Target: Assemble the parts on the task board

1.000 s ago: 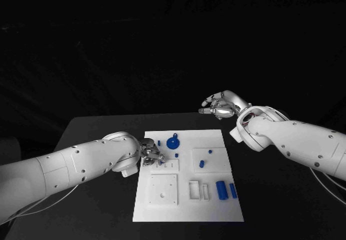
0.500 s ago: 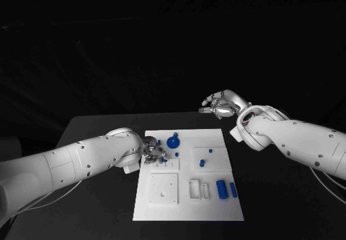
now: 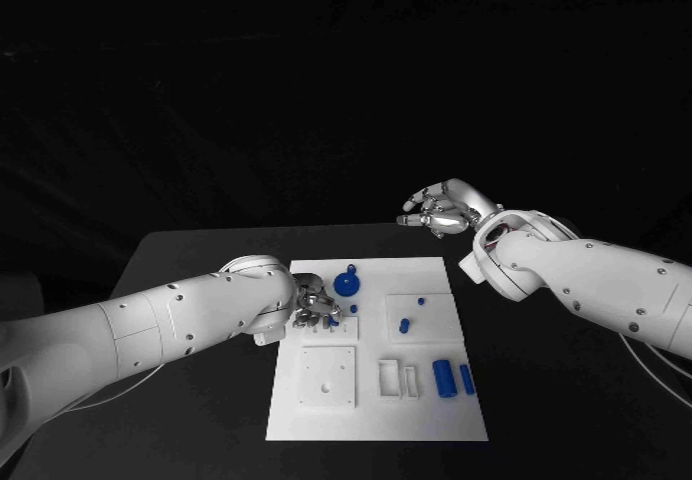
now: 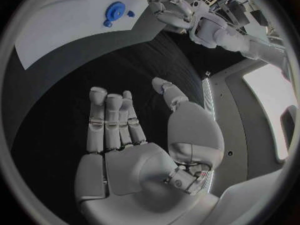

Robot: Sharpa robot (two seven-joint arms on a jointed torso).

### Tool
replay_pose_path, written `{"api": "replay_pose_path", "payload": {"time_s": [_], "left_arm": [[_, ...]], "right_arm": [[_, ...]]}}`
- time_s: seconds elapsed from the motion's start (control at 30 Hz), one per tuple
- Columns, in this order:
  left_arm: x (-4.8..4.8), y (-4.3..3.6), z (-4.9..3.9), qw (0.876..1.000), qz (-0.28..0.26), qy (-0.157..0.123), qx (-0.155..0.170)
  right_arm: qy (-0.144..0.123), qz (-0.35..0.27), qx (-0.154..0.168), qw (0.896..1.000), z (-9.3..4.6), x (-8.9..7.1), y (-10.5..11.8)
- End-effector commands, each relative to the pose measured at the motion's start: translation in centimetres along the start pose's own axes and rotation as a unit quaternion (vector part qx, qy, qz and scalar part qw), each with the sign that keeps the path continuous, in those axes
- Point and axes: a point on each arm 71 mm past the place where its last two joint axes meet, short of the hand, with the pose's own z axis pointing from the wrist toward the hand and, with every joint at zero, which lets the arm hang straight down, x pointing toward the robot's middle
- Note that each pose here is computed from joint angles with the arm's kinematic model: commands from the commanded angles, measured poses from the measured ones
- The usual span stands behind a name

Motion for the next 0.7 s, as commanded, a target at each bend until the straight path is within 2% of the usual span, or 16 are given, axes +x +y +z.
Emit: {"api": "replay_pose_path", "payload": {"time_s": [0.03, 0.3, 0.7], "left_arm": [[0.07, -0.42, 0.0, 0.999, 0.046, -0.004, -0.008], [0.08, -0.58, 0.17, 0.998, 0.067, -0.016, -0.014], [0.69, -0.49, 0.47, 0.997, 0.069, -0.009, -0.015]], "right_arm": [[0.007, -0.001, -0.003, 1.0, 0.01, 0.16, 0.1], [0.008, -0.001, -0.004, 1.0, 0.06, 0.23, 0.14], [0.008, 0.0, -0.004, 1.0, 0.06, 0.24, 0.15]]}}
